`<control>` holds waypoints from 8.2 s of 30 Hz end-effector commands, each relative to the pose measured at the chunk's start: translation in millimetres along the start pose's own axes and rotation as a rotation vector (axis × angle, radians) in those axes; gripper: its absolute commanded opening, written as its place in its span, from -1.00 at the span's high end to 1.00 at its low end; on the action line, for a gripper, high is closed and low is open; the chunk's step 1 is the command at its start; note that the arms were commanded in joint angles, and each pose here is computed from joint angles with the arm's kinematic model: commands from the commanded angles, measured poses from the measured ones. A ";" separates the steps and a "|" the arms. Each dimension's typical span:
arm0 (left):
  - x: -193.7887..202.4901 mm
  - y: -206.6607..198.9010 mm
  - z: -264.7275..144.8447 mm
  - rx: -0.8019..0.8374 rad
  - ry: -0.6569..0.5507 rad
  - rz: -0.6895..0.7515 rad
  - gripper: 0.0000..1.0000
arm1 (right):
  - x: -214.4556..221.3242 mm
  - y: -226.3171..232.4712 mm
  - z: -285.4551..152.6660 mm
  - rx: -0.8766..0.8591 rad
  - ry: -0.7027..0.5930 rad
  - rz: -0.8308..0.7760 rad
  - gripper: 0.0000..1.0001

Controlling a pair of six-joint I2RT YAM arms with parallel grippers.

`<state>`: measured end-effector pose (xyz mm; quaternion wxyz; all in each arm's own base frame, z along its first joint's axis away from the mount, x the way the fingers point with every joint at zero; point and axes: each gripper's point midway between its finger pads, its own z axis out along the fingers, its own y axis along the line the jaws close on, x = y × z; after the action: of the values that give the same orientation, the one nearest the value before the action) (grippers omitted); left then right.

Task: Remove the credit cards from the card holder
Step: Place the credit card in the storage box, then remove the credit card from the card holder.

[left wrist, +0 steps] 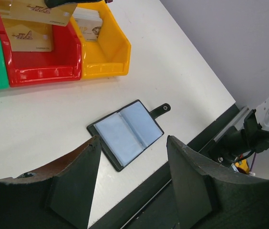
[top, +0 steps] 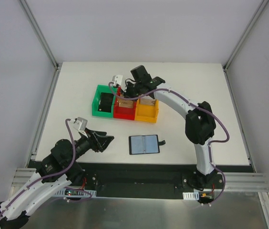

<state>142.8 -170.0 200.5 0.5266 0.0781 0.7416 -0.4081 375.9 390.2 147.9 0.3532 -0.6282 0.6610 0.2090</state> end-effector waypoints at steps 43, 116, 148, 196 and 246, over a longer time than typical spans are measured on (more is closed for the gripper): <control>-9.3 8.4 6.0 -0.071 0.004 0.046 -0.13 | 38.7 -16.3 70.4 0.017 0.061 -0.113 0.99; 16.7 9.2 34.0 -0.074 0.094 -0.050 -0.15 | -44.0 49.9 -151.1 0.453 -0.269 0.025 0.40; 120.9 -6.4 102.5 -0.117 0.386 -0.352 -0.03 | 155.8 187.5 -105.2 0.277 -0.111 1.101 -0.12; 144.5 11.3 120.4 -0.239 0.421 -0.421 -0.15 | 206.0 189.7 -106.9 0.389 0.046 1.118 0.99; 146.2 -20.4 138.2 -0.125 0.498 -0.363 -0.12 | 200.6 197.6 -104.5 0.331 0.055 1.129 0.99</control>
<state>163.3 -300.8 39.8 0.2294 -0.0185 0.9018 -0.3657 167.7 196.4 32.5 0.2634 -0.1201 0.9294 0.2289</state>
